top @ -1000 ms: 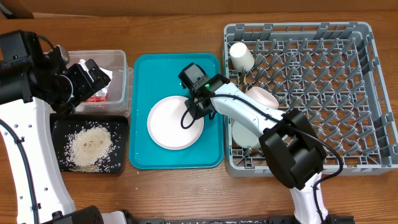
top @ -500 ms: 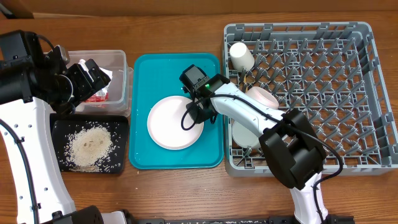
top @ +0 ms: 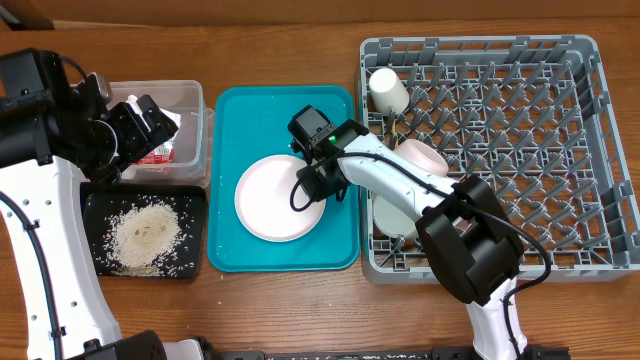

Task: Sort waste into correct bins and load items into the dishwasher

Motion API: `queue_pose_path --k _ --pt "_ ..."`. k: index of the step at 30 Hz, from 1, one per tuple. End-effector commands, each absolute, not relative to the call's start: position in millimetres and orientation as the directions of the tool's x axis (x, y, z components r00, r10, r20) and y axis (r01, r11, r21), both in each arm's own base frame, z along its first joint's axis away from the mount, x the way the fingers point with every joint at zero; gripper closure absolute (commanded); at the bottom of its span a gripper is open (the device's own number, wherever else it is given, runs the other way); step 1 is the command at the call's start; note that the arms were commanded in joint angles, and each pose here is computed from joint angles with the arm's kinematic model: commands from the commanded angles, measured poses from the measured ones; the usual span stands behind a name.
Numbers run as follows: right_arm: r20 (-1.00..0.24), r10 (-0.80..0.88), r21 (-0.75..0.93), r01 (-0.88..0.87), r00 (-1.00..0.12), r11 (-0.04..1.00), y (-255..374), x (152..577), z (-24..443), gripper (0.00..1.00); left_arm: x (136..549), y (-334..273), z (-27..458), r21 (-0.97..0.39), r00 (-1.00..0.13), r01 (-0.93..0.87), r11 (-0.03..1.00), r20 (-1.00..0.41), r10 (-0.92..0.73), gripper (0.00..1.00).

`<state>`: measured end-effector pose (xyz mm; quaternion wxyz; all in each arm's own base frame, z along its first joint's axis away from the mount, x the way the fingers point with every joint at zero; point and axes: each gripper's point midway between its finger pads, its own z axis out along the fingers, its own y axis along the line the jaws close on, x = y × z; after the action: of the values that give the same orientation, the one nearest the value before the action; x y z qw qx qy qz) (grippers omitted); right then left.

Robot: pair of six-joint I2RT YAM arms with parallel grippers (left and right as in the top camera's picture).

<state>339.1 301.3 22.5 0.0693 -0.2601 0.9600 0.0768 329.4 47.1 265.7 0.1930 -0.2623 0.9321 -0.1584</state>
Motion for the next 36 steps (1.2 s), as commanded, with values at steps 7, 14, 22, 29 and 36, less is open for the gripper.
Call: queue_pose_path --k 7,14,22,29,36 --pt "-0.216 -0.489 0.13 -0.521 -0.846 0.844 309 341 35 0.71 329 47 273 -0.391 -0.79 -0.401 0.828 -0.309 -0.529 0.0" --pt "-0.232 -0.489 0.132 -0.525 -0.841 0.841 311 340 25 0.71 329 47 273 -0.391 -0.79 -0.402 0.828 -0.309 -0.529 0.0" --pt "-0.234 -0.489 0.131 -0.526 -0.84 0.84 308 338 13 0.71 329 47 274 -0.391 -0.79 -0.402 0.828 -0.309 -0.529 0.0" --pt "-0.235 -0.489 0.132 -0.526 -0.84 0.84 308 338 13 0.9 329 47 273 -0.391 -0.79 -0.402 0.828 -0.309 -0.529 0.0" --pt "-0.273 -0.48 0.137 -0.528 -0.834 0.838 315 348 25 0.96 329 47 273 -0.391 -0.79 -0.402 0.828 -0.309 -0.529 0.0"
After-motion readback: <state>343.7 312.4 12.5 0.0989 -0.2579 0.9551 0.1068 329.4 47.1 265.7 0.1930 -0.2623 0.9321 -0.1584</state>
